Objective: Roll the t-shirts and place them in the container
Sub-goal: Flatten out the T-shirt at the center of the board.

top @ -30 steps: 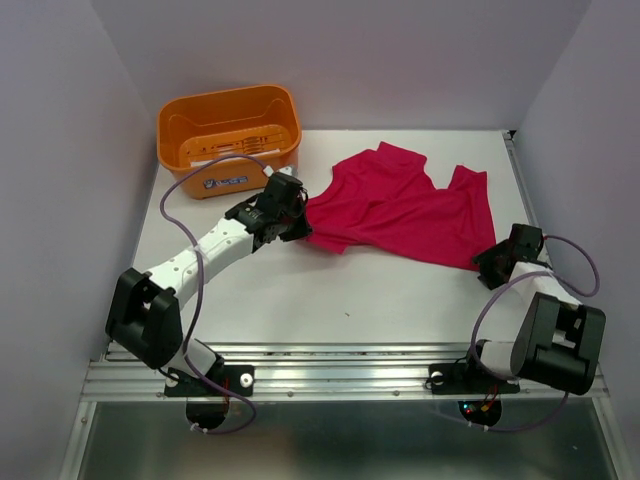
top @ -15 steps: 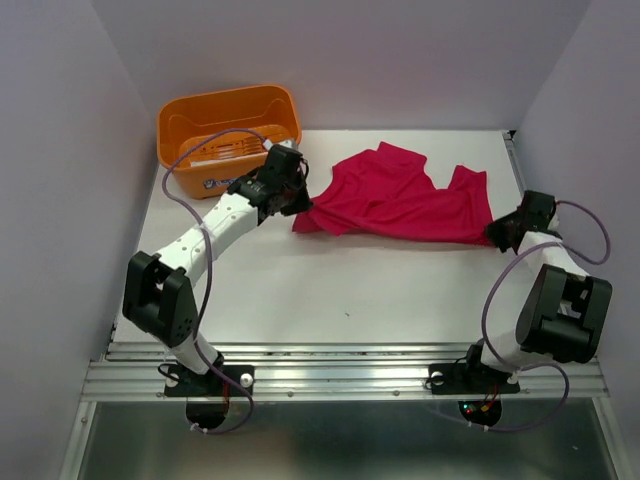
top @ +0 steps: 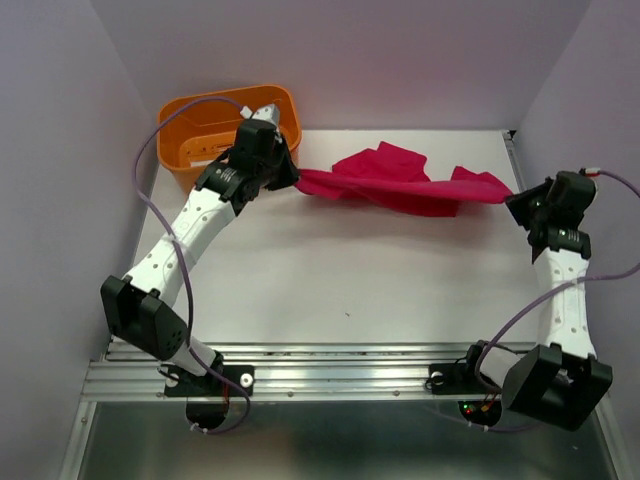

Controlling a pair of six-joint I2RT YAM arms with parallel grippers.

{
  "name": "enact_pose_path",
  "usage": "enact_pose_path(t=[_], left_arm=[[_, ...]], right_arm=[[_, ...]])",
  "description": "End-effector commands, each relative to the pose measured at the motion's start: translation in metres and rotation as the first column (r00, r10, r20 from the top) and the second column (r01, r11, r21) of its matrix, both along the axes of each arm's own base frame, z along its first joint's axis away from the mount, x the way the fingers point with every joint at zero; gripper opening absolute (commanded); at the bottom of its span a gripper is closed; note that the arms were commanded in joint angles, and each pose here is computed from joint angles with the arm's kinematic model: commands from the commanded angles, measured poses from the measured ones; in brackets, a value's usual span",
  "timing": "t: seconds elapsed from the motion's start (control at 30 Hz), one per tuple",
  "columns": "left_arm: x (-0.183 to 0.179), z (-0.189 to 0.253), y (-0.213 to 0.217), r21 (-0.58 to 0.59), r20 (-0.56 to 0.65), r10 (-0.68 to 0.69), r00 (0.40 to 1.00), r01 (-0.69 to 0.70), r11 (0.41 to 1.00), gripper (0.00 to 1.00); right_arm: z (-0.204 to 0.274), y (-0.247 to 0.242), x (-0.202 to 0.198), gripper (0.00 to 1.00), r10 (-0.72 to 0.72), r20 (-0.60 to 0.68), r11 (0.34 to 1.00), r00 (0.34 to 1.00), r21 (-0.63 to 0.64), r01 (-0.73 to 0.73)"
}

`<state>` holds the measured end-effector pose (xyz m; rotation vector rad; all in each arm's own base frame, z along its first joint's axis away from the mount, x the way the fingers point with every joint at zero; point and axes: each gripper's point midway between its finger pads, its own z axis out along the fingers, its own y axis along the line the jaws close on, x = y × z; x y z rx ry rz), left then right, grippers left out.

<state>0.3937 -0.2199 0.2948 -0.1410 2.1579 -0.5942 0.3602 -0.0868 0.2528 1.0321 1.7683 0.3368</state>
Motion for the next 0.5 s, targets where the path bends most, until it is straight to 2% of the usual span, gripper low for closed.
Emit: enact_pose_path(t=[0.0,0.03,0.07,0.1,0.13,0.17,0.2,0.27,0.37,0.47], left_arm=[[-0.058,-0.034,0.014,0.004,-0.100,-0.076,0.992,0.077,0.997,0.00],[-0.077,-0.068,0.014,0.006,-0.180,-0.108,0.978,0.110,0.994,0.00],[-0.088,-0.074,0.016,-0.003,-0.195,-0.122,0.973,0.123,0.992,0.14],[-0.097,-0.087,0.016,-0.003,-0.230,-0.135,0.964,0.138,0.990,0.32],[-0.104,-0.097,0.016,-0.008,-0.258,-0.152,0.954,0.155,0.988,0.58],[-0.111,-0.113,0.019,0.008,-0.292,-0.153,0.944,0.162,0.987,0.75],[-0.112,-0.119,0.021,0.020,-0.308,-0.149,0.940,0.163,0.986,0.80],[-0.108,-0.125,0.029,0.064,-0.314,-0.110,0.943,0.137,0.989,0.80],[-0.103,-0.124,0.036,0.097,-0.301,-0.064,0.952,0.097,0.991,0.76],[-0.106,-0.139,0.048,0.136,-0.321,-0.001,0.947,0.047,0.990,0.65]], right_arm=[[-0.075,0.016,-0.063,0.02,0.006,-0.226,0.999,0.974,0.034,0.001],[-0.086,0.020,-0.076,0.15,0.005,-0.272,0.999,0.962,0.044,0.007],[-0.094,0.018,-0.088,0.28,-0.019,-0.298,0.999,0.954,0.027,0.028],[-0.094,0.018,-0.092,0.28,-0.025,-0.306,0.999,0.952,0.023,0.033],[-0.101,0.019,-0.098,0.58,-0.027,-0.331,0.999,0.943,0.027,0.038],[-0.101,0.018,-0.099,0.60,-0.033,-0.330,0.999,0.943,0.023,0.043],[-0.102,0.017,-0.099,0.62,-0.041,-0.335,0.999,0.941,0.018,0.050],[-0.099,0.010,-0.094,0.64,-0.065,-0.337,0.998,0.939,-0.003,0.068],[-0.095,0.007,-0.089,0.64,-0.062,-0.333,0.998,0.941,-0.011,0.062],[-0.097,0.010,-0.086,0.64,-0.036,-0.325,0.999,0.945,-0.012,0.034]])
